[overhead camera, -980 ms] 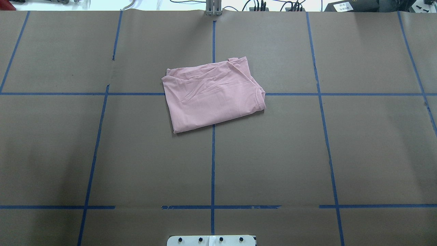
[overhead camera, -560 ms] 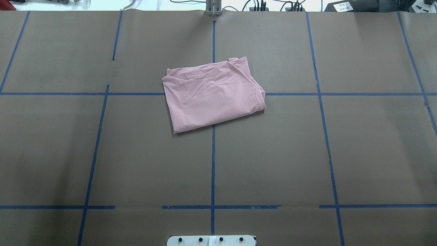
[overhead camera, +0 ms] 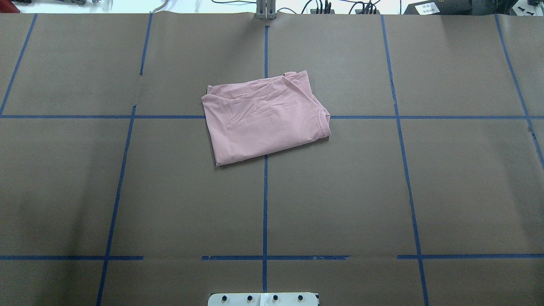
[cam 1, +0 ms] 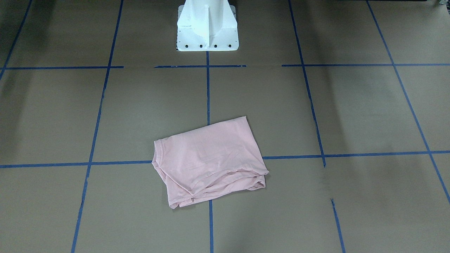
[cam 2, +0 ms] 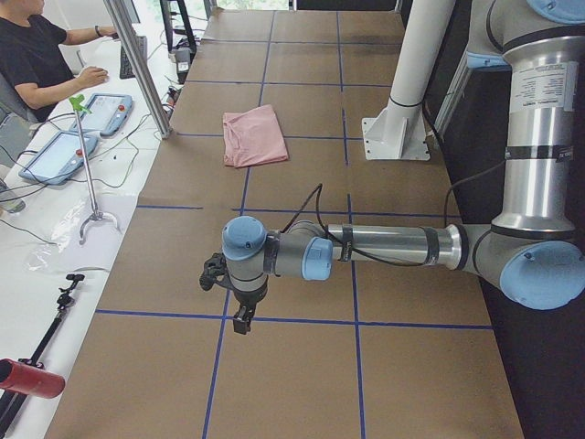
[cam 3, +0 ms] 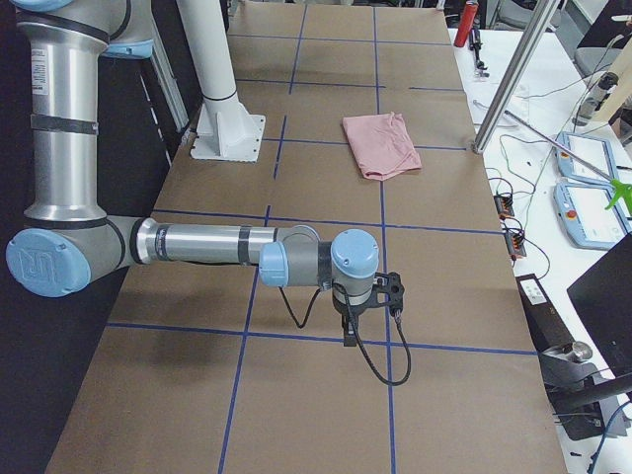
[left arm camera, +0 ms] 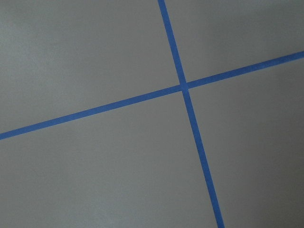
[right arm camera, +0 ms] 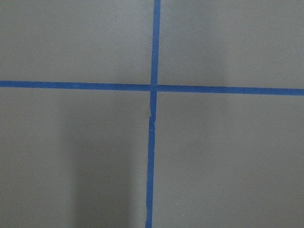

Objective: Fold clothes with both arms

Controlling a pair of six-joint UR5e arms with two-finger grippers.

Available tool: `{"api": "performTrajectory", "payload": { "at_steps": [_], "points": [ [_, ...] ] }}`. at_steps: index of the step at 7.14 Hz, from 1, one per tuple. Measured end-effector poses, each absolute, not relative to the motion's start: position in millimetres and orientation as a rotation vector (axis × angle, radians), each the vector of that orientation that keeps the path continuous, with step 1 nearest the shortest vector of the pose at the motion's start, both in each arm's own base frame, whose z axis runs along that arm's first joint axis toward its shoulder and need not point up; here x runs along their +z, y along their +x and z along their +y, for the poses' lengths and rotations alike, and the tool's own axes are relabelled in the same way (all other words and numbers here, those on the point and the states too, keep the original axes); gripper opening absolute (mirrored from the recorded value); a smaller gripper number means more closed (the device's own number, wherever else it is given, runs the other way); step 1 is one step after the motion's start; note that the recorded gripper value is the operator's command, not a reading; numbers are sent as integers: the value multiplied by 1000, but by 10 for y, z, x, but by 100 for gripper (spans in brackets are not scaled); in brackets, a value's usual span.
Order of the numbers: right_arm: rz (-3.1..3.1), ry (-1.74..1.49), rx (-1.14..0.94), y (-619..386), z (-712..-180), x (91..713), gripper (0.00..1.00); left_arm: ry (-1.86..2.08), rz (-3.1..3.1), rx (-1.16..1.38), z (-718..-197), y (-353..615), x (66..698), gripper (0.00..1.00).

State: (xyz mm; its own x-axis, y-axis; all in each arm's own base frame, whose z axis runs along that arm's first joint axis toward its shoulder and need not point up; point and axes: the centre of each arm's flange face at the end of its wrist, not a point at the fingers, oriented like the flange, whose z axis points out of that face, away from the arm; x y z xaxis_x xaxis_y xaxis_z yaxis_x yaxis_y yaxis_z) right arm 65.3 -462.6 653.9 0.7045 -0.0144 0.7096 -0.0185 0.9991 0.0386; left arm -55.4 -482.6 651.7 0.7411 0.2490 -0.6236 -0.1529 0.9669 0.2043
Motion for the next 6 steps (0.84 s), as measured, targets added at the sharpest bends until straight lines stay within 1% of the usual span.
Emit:
{"api": "performTrajectory", "payload": {
  "at_steps": [1, 4, 6],
  "points": [
    [-802, 31, 8, 644, -4609, 6607, 100, 132, 706, 198, -4815, -554, 6534, 100],
    [-820, 21, 14, 638, -4580, 6648, 100, 54, 745, 8, -4809, -526, 6543, 100],
    [-821, 22, 14, 637, -4580, 6643, 100, 46, 759, -9, -4803, -516, 6563, 100]
  ]
}}
